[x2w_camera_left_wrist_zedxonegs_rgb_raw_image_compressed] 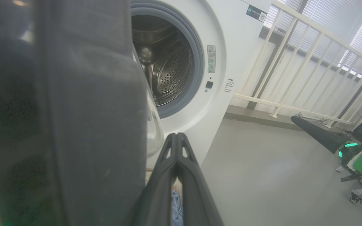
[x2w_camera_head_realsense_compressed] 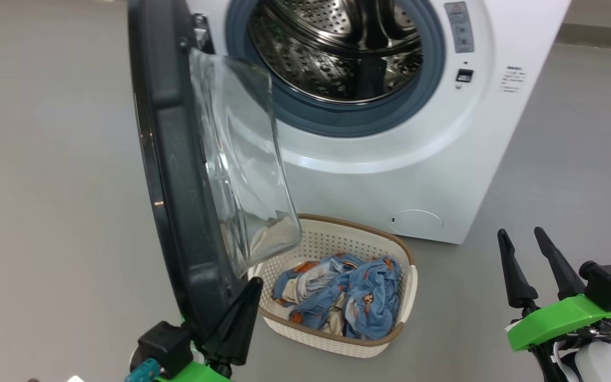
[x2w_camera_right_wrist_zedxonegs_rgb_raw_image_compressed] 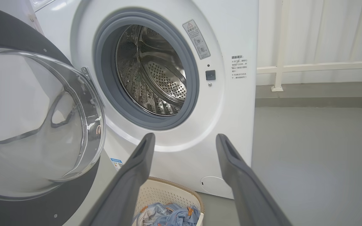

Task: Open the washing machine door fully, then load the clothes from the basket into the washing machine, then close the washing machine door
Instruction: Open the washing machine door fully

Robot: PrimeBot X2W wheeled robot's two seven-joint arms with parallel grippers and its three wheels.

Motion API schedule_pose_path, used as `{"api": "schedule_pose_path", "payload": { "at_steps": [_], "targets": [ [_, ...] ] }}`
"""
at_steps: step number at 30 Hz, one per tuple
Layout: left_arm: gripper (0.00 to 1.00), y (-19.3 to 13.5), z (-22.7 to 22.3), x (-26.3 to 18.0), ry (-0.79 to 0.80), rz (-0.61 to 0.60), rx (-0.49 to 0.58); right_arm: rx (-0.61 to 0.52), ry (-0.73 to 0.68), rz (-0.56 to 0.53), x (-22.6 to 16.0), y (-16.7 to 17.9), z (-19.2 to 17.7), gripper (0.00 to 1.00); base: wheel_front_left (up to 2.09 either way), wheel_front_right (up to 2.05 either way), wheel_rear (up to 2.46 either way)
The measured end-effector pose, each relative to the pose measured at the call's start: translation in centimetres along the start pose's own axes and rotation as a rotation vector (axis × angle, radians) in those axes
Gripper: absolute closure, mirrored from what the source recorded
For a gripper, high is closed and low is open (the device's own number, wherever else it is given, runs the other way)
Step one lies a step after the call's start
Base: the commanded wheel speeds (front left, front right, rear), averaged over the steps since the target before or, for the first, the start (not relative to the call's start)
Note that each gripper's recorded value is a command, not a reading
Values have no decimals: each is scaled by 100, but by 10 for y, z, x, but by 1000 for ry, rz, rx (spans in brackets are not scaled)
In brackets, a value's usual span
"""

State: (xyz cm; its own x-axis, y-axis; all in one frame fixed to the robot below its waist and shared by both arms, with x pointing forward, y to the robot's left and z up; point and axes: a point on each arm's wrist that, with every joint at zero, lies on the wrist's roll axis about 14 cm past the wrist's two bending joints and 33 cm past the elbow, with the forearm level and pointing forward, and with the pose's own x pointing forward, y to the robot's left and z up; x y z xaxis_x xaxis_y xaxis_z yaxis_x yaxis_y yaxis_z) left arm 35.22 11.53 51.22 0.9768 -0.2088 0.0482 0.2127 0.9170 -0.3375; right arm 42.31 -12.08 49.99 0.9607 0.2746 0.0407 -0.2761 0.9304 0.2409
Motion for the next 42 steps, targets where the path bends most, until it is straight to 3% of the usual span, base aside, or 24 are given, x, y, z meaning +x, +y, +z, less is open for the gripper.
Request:
{"api": "schedule_pose_path", "payload": {
  "at_steps": [7, 16, 42],
  "targets": [
    [100, 31, 11, -15, -16, 93, 22, 5, 6, 51, 11, 18, -3, 0, 0, 0, 0],
    [100, 89, 26, -35, -36, 303, 42, 17, 37, 101, 23, 36, -16, 0, 0, 0, 0],
    [100, 216, 70, -71, -26, 637, 143, 63, 107, 212, 68, 74, -52, 0, 0, 0, 0]
  ]
}}
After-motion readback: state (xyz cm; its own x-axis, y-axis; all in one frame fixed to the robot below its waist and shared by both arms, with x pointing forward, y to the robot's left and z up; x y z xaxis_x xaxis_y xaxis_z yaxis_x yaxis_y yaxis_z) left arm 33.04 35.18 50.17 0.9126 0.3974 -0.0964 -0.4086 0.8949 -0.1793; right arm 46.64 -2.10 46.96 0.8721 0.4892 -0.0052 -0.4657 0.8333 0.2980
